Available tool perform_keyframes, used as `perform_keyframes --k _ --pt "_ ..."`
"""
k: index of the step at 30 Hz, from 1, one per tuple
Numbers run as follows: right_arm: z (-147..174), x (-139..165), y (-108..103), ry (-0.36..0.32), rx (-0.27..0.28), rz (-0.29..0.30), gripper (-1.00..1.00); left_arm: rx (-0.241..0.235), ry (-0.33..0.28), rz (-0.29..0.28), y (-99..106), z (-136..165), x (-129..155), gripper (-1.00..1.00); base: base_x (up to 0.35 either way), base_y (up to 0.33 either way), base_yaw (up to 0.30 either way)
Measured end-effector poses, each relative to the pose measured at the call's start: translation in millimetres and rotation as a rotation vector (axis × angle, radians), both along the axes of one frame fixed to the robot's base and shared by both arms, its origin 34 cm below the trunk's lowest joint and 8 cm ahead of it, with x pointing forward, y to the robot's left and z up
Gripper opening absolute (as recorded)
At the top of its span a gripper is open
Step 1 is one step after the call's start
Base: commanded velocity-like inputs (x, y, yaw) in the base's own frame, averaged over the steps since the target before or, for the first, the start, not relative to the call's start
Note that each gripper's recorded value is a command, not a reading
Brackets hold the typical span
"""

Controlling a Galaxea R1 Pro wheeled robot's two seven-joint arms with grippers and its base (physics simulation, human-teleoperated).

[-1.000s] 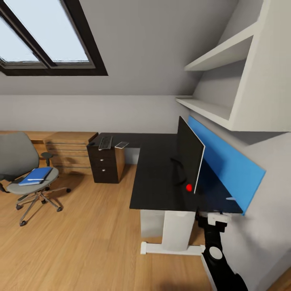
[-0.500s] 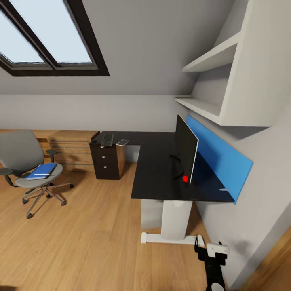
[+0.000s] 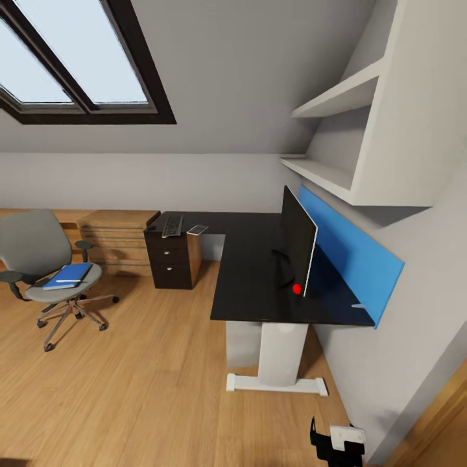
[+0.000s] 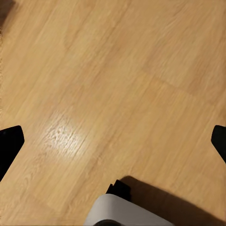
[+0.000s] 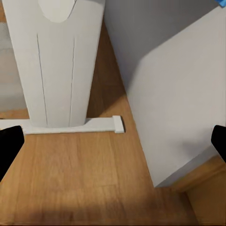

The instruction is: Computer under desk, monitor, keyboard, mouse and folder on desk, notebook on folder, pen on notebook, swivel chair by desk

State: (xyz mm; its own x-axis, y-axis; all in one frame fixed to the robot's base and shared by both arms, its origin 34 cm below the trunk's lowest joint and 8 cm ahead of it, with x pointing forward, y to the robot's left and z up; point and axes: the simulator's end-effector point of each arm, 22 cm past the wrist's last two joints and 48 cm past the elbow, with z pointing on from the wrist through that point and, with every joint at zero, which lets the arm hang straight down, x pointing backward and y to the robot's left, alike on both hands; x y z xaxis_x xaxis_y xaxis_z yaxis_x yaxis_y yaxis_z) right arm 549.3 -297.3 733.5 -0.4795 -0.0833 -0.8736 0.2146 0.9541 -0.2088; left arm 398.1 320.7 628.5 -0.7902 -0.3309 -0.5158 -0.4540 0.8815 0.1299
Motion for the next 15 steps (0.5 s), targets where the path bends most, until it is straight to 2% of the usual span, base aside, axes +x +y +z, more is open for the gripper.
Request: perform_keyframes --k 6,7,8,15 --pt "-5.0 -12.2 3.1 0.034 0.004 0.004 1.00 0.005 0.022 0.001 1.5 2.3 -10.3 1.00 0.000 0.000 0.000" --pt "-1.8 -12.1 6.7 0.010 0.014 0.016 1.00 0.007 0.074 0.002 -3.3 -7.4 -32.8 1.00 0.000 0.000 0.007" --pt "-0.1 -12.3 7.2 0.004 0.016 0.017 1.00 0.007 0.077 0.000 -4.3 -7.1 -34.5 1.00 0.000 0.000 0.047" --pt "-10.8 -33.4 12.3 0.043 0.030 0.025 1.00 -0.052 0.069 -0.032 -19.3 -5.3 -36.1 1.00 0.000 0.000 0.159"
